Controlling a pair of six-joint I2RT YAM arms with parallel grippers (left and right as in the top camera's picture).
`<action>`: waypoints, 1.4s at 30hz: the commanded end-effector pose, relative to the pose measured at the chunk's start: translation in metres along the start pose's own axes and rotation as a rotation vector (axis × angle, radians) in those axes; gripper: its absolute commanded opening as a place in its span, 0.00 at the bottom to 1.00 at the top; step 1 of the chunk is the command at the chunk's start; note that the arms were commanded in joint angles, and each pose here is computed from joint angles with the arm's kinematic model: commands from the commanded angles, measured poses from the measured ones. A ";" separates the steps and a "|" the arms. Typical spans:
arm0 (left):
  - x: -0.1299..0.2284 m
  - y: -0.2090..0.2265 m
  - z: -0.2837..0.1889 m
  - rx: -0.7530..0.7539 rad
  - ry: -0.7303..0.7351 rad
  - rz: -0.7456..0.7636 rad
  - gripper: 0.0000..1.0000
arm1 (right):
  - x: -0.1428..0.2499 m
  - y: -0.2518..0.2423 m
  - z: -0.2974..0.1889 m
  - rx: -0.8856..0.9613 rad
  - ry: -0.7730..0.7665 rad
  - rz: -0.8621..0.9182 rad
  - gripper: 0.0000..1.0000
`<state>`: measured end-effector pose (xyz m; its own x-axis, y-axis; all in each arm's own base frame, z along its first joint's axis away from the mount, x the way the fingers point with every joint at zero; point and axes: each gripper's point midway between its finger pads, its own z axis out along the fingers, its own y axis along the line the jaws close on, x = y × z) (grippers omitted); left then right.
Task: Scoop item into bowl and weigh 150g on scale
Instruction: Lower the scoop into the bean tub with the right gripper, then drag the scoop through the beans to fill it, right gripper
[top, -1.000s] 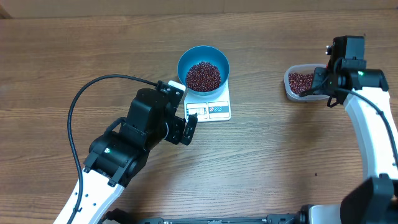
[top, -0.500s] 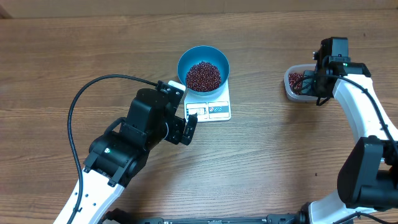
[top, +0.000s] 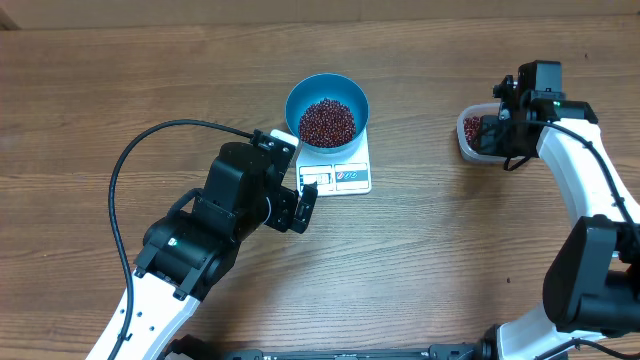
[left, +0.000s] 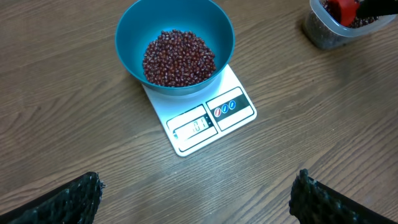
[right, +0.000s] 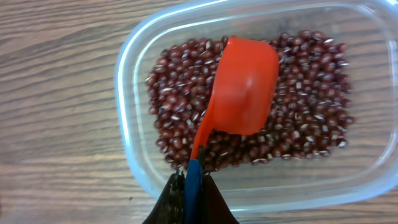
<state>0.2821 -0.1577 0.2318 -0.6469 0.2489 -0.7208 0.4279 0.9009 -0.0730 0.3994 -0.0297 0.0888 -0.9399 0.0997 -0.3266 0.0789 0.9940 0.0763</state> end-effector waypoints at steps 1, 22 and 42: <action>0.002 0.004 0.001 -0.013 0.005 0.003 1.00 | 0.001 0.021 0.000 -0.167 0.011 -0.042 0.04; 0.002 0.004 0.001 -0.013 0.005 0.003 1.00 | 0.000 -0.027 -0.021 -0.392 -0.053 0.132 0.04; 0.002 0.004 0.001 -0.013 0.005 0.003 1.00 | -0.008 -0.038 -0.022 -0.445 -0.097 0.189 0.04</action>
<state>0.2821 -0.1577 0.2318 -0.6469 0.2489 -0.7208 0.4279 0.9009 -0.0730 0.3936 -0.0661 0.1063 -0.8945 0.2768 -0.3510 0.0781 0.8700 0.4869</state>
